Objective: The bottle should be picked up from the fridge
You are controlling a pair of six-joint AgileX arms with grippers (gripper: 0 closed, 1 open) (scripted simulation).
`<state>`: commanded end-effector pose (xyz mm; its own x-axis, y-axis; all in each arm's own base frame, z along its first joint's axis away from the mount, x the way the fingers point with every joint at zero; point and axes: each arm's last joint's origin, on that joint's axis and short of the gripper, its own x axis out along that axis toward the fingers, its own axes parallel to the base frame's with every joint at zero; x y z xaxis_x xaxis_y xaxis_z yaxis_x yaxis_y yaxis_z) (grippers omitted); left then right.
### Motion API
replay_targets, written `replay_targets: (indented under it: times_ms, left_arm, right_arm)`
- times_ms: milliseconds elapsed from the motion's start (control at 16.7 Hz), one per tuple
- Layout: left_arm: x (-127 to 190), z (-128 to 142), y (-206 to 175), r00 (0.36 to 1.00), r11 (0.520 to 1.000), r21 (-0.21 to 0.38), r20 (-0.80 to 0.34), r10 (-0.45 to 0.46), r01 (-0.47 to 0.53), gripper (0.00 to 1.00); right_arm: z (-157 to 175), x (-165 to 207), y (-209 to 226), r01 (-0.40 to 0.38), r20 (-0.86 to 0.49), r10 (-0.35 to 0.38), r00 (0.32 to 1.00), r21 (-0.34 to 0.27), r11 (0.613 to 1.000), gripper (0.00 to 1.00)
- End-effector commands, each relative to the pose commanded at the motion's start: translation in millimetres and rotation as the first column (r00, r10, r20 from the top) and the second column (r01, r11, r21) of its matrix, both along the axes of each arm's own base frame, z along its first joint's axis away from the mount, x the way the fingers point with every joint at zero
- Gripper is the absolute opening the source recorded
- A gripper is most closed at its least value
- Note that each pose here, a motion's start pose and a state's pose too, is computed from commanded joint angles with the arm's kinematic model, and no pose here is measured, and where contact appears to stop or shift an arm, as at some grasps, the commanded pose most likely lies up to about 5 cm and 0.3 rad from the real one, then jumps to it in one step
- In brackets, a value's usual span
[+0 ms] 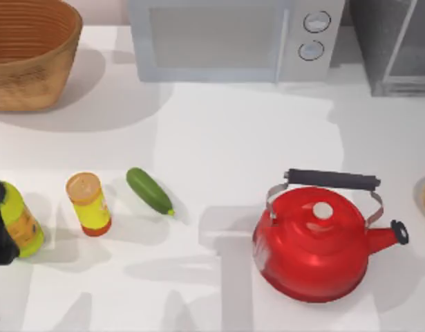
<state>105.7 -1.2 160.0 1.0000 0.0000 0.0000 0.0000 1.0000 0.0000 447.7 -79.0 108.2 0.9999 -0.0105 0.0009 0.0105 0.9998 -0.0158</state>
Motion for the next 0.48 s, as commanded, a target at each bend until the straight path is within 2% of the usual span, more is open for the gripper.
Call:
replay_targets:
  times_ms: [480]
  left_arm:
    - [0.0, 0.0, 0.0, 1.000, 1.000, 0.000, 0.000, 0.000, 0.000, 1.00]
  right_arm:
    - [0.5, -0.4, -1.2, 0.003, 0.001, -0.003, 1.000, 0.001, 1.000, 0.00]
